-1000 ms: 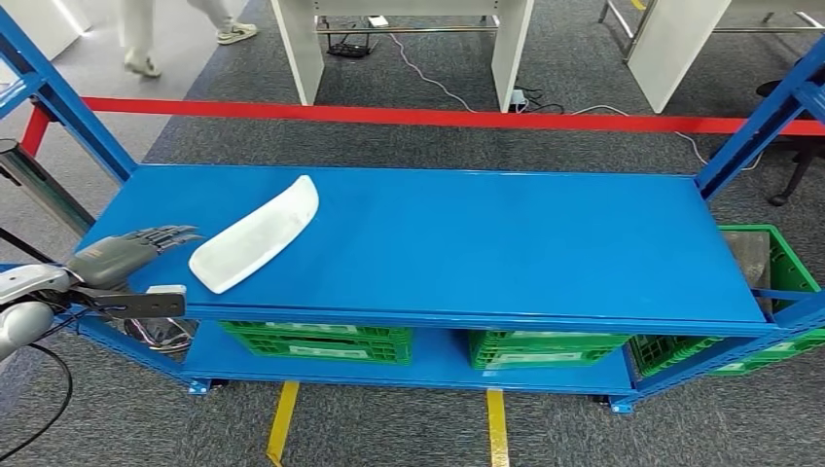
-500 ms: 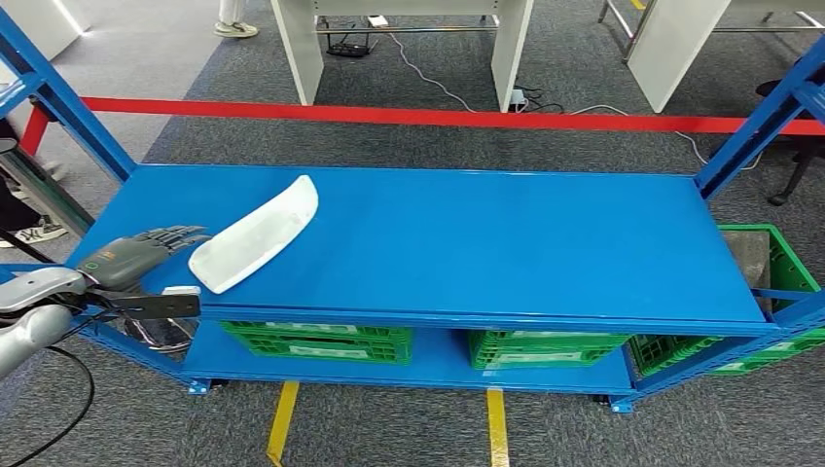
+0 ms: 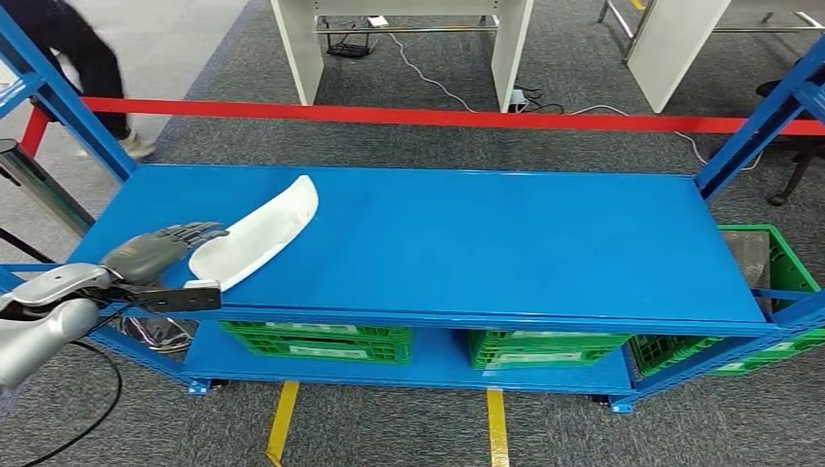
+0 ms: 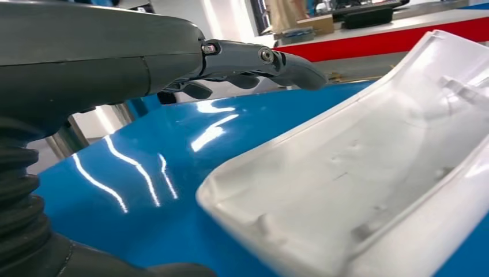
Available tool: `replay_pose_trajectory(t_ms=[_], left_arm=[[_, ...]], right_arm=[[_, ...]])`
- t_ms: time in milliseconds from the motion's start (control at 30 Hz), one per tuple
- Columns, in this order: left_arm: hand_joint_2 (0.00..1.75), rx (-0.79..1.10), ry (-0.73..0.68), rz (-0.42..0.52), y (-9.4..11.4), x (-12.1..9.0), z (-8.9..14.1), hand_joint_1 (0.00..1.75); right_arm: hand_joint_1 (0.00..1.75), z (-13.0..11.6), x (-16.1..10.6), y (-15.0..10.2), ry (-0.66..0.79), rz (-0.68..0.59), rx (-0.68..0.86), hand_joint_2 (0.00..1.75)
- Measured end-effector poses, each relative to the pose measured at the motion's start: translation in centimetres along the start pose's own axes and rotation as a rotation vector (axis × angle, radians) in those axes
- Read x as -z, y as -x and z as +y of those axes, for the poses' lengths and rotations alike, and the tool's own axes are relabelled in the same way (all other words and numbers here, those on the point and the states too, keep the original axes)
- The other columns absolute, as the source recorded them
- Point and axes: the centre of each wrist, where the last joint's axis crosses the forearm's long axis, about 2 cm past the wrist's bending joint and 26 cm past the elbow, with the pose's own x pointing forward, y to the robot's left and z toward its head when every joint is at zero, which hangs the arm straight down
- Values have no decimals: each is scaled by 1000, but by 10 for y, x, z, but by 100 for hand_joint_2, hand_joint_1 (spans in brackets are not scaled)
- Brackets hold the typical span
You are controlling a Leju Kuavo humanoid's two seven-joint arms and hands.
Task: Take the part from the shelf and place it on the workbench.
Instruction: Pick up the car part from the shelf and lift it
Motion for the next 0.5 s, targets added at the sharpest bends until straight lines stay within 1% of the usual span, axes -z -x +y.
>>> replay_pose_trajectory(t_ms=[200,500], left_arm=[[175,-5,-15,7,-3,14,1,0],[175,-27,-31,-14,-16,38,2,0]], right_arm=[[0,-1,1,-1,-4,-3,-3,0],[0,-3,2,-3,-3,-13,-16,0]])
